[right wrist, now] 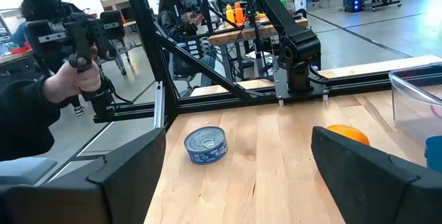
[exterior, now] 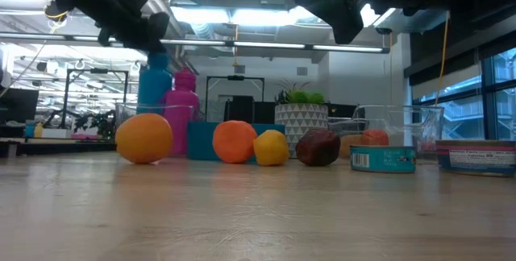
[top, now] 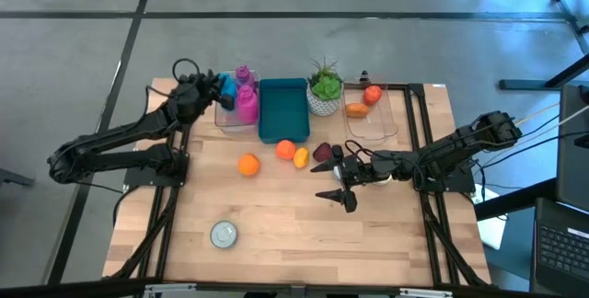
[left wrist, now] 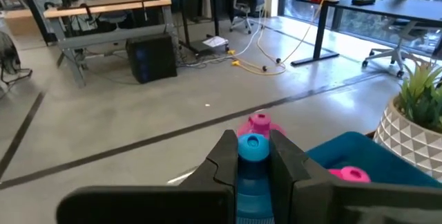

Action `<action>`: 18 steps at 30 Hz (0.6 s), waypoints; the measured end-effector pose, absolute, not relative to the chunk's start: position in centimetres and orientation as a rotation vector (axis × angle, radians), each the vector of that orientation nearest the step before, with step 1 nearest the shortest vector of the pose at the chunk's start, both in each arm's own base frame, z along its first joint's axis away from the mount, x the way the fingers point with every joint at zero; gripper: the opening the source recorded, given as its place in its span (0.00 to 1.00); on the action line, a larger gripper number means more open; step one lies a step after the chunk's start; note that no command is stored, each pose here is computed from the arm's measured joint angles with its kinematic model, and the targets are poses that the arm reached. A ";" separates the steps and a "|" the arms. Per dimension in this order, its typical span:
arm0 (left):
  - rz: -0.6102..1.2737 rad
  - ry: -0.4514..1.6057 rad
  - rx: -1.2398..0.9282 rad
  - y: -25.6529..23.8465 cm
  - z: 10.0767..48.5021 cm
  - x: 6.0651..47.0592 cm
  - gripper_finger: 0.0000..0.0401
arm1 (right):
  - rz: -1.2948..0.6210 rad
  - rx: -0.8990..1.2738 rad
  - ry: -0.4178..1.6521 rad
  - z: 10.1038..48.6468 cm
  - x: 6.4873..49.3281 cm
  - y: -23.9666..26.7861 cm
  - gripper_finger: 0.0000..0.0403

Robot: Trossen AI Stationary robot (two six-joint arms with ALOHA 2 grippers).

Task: Pick & Place Food Item
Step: Put the blue water bottle into the left transparent bin

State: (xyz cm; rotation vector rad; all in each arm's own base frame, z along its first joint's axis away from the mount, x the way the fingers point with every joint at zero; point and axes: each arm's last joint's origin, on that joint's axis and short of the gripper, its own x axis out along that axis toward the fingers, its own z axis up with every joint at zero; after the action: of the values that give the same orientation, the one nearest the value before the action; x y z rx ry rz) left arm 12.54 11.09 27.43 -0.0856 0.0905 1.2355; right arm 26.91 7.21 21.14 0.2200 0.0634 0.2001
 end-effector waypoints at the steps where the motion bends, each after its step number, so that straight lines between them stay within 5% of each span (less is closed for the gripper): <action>1: 1.236 0.087 -0.090 11.1 27.2 12.5 0.06 | 0.200 0.220 0.063 21.1 26.9 7.2 0.89; 18: 1.241 0.072 -0.119 11.1 25.4 12.5 0.08 | 0.200 0.220 0.061 21.2 26.9 7.2 0.89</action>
State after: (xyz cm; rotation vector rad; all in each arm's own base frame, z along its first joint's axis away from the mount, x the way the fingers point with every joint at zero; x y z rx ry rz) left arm 12.51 11.07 25.38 -0.1186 0.0721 1.2407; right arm 26.91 7.20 21.16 0.2200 0.0614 0.2000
